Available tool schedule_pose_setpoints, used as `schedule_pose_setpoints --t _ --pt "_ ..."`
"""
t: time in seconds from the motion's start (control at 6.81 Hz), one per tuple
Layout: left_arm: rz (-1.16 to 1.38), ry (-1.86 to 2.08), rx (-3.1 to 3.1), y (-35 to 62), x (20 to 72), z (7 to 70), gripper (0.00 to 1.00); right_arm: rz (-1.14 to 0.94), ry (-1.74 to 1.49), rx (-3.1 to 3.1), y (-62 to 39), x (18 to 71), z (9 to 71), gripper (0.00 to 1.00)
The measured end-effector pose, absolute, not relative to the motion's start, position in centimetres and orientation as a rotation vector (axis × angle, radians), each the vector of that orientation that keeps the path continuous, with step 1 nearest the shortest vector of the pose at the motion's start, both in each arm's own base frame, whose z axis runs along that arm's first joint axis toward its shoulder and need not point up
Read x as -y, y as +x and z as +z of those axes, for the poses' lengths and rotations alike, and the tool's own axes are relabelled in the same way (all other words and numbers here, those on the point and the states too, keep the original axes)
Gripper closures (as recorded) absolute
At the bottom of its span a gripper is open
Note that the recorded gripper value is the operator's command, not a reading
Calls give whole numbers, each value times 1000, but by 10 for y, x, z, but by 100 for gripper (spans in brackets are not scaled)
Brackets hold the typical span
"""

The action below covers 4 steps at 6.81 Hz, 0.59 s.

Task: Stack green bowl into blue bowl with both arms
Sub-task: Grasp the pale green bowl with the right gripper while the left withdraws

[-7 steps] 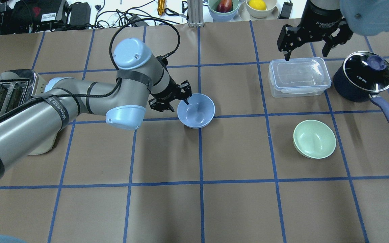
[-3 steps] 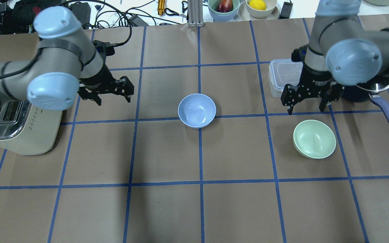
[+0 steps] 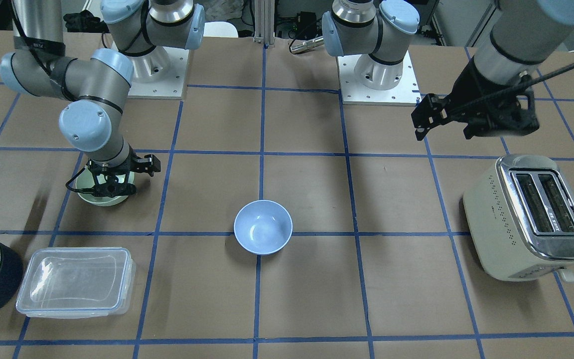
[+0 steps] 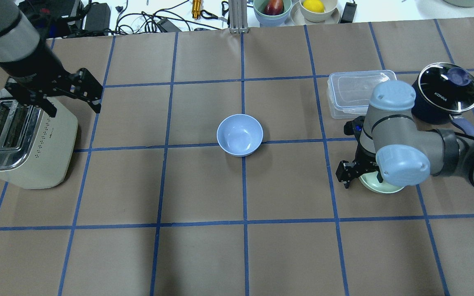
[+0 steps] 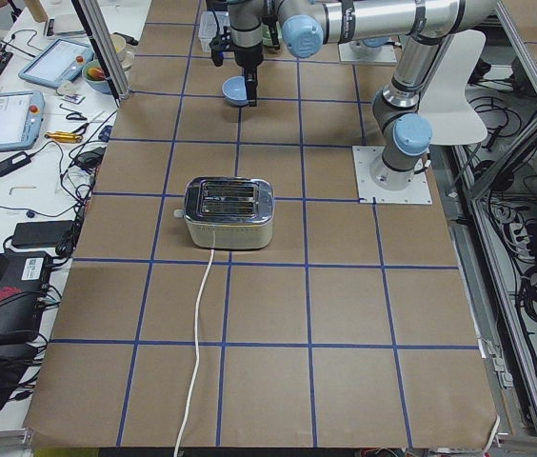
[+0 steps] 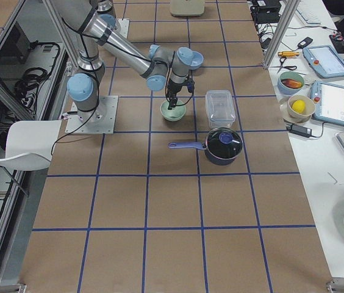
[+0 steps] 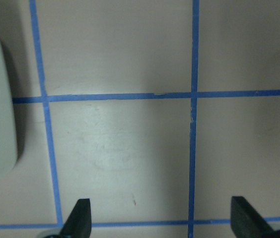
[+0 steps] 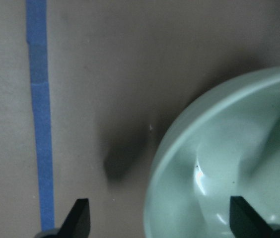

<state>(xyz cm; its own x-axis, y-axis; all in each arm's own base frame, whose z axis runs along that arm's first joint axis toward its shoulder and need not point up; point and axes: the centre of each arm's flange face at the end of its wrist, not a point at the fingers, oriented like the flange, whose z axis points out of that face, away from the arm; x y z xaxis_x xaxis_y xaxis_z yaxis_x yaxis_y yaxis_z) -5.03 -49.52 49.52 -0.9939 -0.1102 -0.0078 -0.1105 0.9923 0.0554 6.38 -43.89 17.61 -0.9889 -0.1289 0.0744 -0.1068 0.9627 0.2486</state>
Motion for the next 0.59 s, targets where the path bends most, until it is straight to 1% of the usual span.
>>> schedule_pose_setpoints --t 0.15,0.29,0.44,0.59 --pt "48 -256 -3117 -69 495 511 1 -375 193 3016 63 433 171 60" --pt "-20 -268 -3111 -95 498 514 0 -367 195 3016 63 436 174 75" --pt "-87 -251 -3110 -112 498 511 0 -365 198 3020 62 444 182 97" --pt "-134 -208 -3110 -118 495 503 0 -373 204 3025 63 453 192 100"
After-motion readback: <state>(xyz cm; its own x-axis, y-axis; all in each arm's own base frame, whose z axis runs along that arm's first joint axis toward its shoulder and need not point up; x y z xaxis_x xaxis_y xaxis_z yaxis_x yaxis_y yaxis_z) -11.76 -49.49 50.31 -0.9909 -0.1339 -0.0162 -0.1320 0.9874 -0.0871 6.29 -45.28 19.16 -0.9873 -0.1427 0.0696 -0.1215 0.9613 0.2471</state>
